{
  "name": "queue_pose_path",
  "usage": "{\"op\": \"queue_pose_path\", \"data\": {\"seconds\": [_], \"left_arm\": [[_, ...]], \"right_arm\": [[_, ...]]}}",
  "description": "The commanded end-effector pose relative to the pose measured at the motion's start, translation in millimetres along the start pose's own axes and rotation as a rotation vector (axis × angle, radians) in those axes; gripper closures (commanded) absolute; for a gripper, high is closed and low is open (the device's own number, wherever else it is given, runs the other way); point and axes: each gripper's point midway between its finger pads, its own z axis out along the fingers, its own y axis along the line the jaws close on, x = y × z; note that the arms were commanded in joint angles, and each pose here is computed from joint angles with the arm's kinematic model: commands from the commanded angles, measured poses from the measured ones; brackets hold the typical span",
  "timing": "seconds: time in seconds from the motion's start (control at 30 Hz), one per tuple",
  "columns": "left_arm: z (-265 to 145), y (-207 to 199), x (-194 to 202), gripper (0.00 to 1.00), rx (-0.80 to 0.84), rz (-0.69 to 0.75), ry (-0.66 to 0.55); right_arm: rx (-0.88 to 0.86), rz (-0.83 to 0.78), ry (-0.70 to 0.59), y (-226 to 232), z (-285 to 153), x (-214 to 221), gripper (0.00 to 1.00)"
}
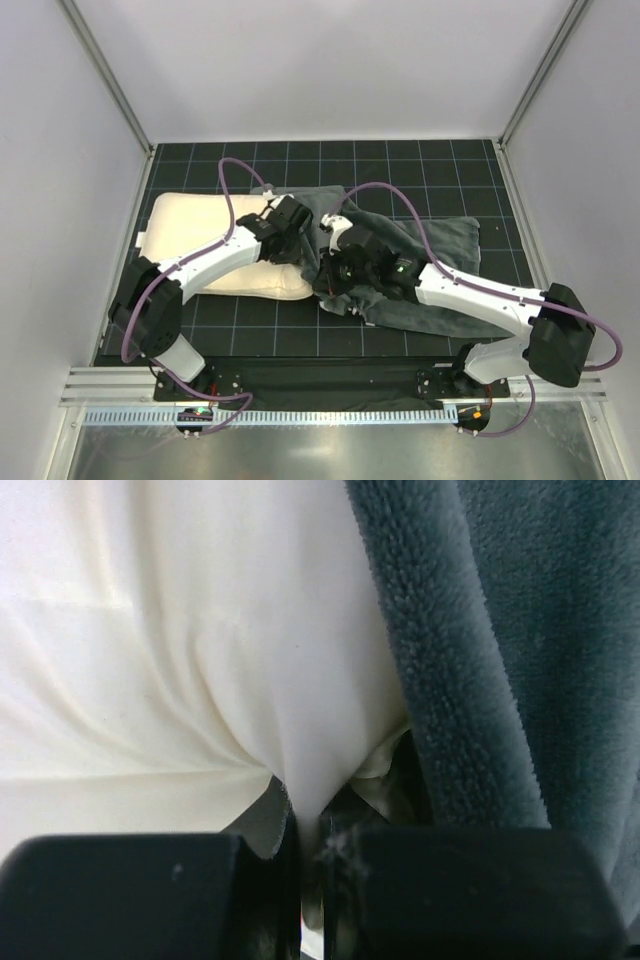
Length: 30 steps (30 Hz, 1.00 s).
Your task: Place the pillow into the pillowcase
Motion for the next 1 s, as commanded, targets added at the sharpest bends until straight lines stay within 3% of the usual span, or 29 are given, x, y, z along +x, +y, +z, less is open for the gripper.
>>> {"op": "queue_pose_path", "data": {"seconds": [0.0,0.1,0.3,0.53,0.97], "left_arm": [[-6,-16,-58,1.00,0.042,-0.088,-0.210],[-16,-17,-60,1.00,0.071,-0.097,-0.214],[-30,-20,-79,1.00,0.118,-0.166,-0.248],[-37,-13,-105,1.00,0.125,-0.229,-0.281],[-19,-11,-107,0.99,0.120,-0.380,-0.330]], "right_arm": [[0.016,0.063,-0.011,-3,-13,-11,0.96],[0.053,0.095,0.012,-19,-10,-2,0.96],[-0.102,0.122,0.069,3,-1,18,0.96],[-0.153,0.132,0.134,11,4,41,0.96],[-0.314,0.113,0.168,66,20,33,0.96]]}}
